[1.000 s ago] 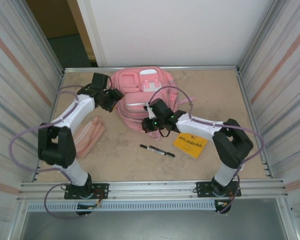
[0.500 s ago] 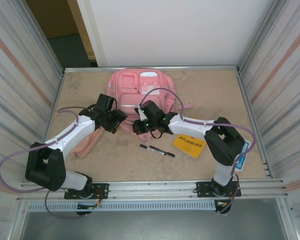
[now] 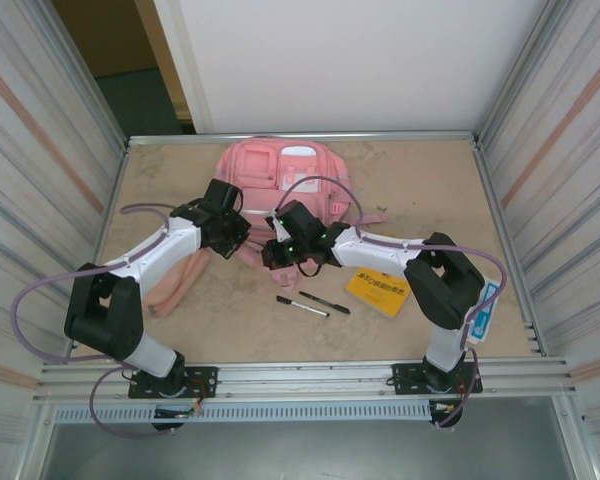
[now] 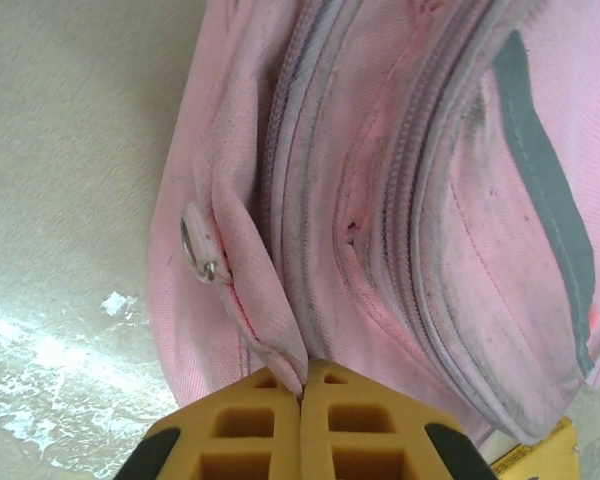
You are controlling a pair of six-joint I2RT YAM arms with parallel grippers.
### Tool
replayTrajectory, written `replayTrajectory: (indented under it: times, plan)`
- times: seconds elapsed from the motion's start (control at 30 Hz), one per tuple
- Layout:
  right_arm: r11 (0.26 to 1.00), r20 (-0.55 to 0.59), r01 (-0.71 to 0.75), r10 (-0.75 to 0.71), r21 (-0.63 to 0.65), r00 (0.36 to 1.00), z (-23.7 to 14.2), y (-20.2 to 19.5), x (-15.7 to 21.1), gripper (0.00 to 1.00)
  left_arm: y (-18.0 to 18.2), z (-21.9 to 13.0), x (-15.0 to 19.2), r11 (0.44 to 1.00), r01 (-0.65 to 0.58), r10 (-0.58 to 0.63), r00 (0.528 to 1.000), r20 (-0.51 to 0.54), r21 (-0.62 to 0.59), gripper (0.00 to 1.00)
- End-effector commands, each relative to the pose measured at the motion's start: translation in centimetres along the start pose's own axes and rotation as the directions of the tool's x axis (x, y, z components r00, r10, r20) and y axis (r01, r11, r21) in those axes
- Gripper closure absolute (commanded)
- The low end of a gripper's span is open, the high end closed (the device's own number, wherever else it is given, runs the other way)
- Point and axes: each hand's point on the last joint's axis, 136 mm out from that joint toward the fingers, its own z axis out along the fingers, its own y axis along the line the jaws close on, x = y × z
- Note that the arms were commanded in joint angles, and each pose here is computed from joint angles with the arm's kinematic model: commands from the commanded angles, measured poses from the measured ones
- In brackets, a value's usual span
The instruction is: Pack the student bag
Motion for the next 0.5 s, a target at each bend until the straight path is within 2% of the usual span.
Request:
replayTrajectory:
  times: [0.0,0.1,0.27,0.47]
  plan:
    - [0.995,-0.033,-0.056,0.059,0.077,0.998,-2.5,-3.3,0.4,1.00,-0.8,-1.2,-2.2,0.998,-0.070,0.069,0.994,0.080,0.008,1.00]
    - [0.988,-0.058,-0.074,0.082,0.136,0.995,-4.2,-6.8,1.6,1.00,-0.2,-1.0,-2.5,0.999,-0.046,0.045,0.998,0.048,0.023,1.00]
    - [0.969,-0.059,-0.141,0.156,0.204,0.986,-6.8,-12.5,3.6,1.00,-0.4,-1.6,-4.3,0.994,-0.109,0.107,0.991,0.076,0.031,1.00]
    - [0.976,-0.004,-0.134,0.136,0.174,0.991,-7.4,-11.7,2.8,1.00,-2.3,-0.7,-5.1,0.990,-0.104,0.102,0.994,0.029,0.092,1.00]
